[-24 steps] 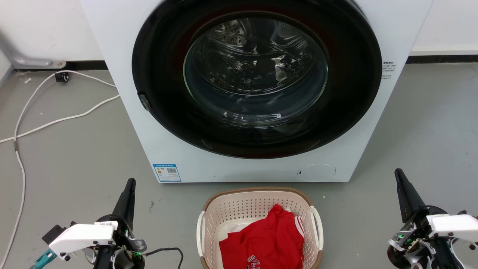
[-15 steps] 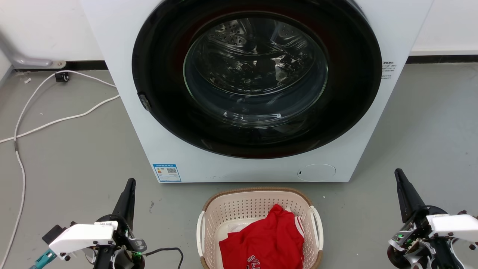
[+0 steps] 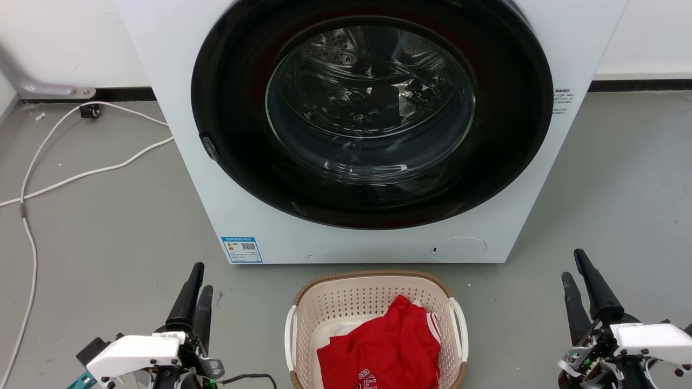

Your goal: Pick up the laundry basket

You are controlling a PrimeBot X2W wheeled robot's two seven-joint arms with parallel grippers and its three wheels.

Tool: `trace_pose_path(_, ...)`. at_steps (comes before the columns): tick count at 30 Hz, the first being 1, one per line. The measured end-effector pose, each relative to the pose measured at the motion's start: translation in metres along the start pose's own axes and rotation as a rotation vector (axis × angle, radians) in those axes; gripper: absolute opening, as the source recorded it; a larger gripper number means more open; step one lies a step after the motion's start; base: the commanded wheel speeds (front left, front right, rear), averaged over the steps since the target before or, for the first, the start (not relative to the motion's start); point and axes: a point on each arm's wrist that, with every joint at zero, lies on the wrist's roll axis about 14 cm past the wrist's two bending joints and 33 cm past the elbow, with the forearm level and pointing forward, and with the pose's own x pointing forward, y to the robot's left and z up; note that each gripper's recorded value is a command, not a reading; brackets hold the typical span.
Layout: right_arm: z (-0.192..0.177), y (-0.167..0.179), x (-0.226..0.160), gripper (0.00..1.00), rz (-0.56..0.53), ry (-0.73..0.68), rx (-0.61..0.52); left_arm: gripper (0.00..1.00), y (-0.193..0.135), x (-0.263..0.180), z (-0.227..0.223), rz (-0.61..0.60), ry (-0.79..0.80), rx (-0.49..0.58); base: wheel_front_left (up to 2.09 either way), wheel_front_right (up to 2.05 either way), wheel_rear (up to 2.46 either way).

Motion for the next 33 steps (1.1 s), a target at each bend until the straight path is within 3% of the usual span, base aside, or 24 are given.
trace_pose_path(10,0.000,0.002,0.001,1.00,0.003,-0.022,-0.113,1.00,-0.005,0.004,-0.011,-0.012,0.012,0.135,0.00,0.00,0.00)
trace_pose_path(30,0.001,0.009,0.001,1.00,0.021,-0.039,-0.636,1.00,-0.015,0.009,-0.036,-0.048,0.054,0.597,0.00,0.00,0.00)
trace_pose_path(33,0.001,0.010,0.001,1.00,0.024,-0.041,-0.675,1.00,-0.015,0.009,-0.039,-0.052,0.058,0.637,0.00,0.00,0.00)
